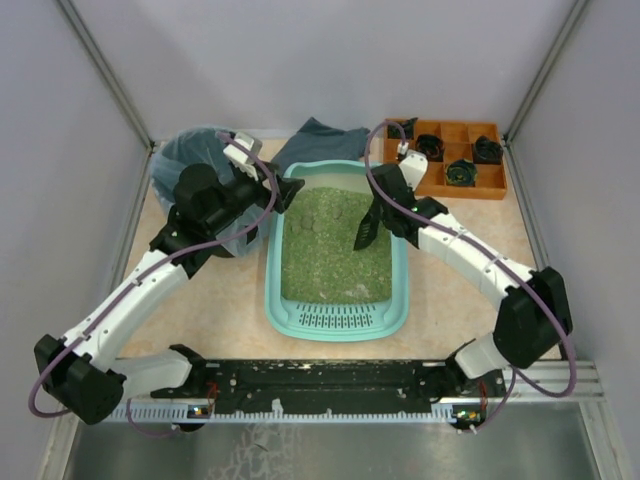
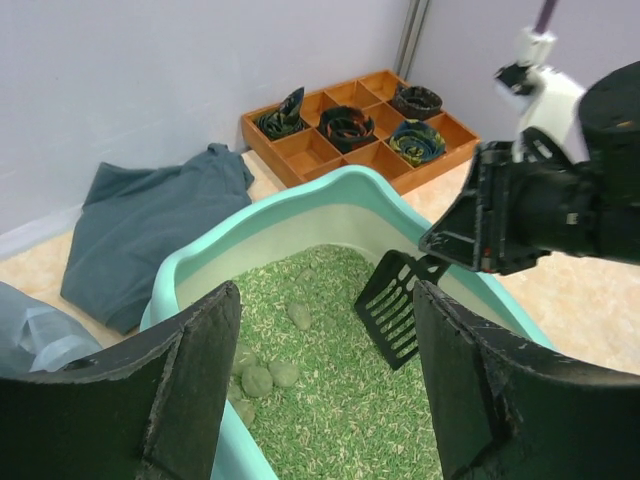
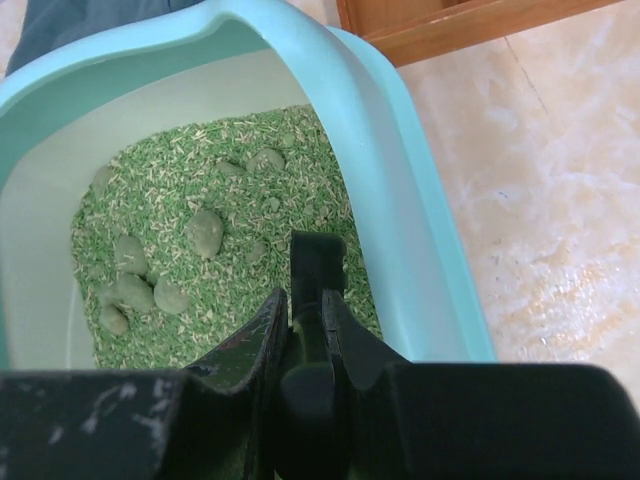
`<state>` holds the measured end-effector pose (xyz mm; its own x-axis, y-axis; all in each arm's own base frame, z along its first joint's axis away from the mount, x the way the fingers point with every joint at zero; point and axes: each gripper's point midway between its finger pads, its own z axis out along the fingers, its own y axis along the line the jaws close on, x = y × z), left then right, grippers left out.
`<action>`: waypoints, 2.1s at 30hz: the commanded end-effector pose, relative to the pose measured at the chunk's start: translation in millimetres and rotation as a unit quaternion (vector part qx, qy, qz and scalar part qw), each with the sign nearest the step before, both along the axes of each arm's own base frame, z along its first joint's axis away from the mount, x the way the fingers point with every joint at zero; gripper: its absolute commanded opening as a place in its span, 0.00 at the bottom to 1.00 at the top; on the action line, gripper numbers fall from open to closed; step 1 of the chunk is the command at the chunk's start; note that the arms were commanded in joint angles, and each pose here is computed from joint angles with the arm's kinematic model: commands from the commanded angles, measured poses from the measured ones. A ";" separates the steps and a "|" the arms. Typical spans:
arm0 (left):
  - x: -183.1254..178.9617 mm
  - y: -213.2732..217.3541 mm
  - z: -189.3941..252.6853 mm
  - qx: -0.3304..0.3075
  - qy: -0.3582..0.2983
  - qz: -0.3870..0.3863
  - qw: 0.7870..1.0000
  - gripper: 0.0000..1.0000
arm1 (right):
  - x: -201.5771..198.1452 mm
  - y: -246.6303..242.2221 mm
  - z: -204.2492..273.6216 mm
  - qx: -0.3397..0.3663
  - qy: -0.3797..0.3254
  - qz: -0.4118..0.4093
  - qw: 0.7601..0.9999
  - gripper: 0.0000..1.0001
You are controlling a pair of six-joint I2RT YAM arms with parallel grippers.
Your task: Clean the litter box
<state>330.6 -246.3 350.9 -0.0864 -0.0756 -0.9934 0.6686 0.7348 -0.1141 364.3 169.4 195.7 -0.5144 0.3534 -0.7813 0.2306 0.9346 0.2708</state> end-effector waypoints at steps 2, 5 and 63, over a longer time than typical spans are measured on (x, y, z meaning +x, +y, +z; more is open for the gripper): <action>-2.2 4.9 7.9 -0.003 -0.018 0.005 1.000 0.75 | 36.7 21.0 19.6 0.052 -0.040 0.003 0.998 0.00; -3.5 2.5 7.1 -0.002 -0.017 -0.003 1.000 0.75 | 45.4 28.9 3.7 0.058 -0.027 0.008 0.998 0.00; 0.0 3.1 0.2 0.004 -0.011 0.000 1.000 0.76 | 27.0 74.1 8.7 0.324 -0.122 0.072 0.935 0.00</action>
<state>326.9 -246.4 352.3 -0.0762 -0.0692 -0.9947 0.6816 0.7245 -0.1027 382.5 239.2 137.4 -0.5418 0.6440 -0.5401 0.0853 0.6814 0.7269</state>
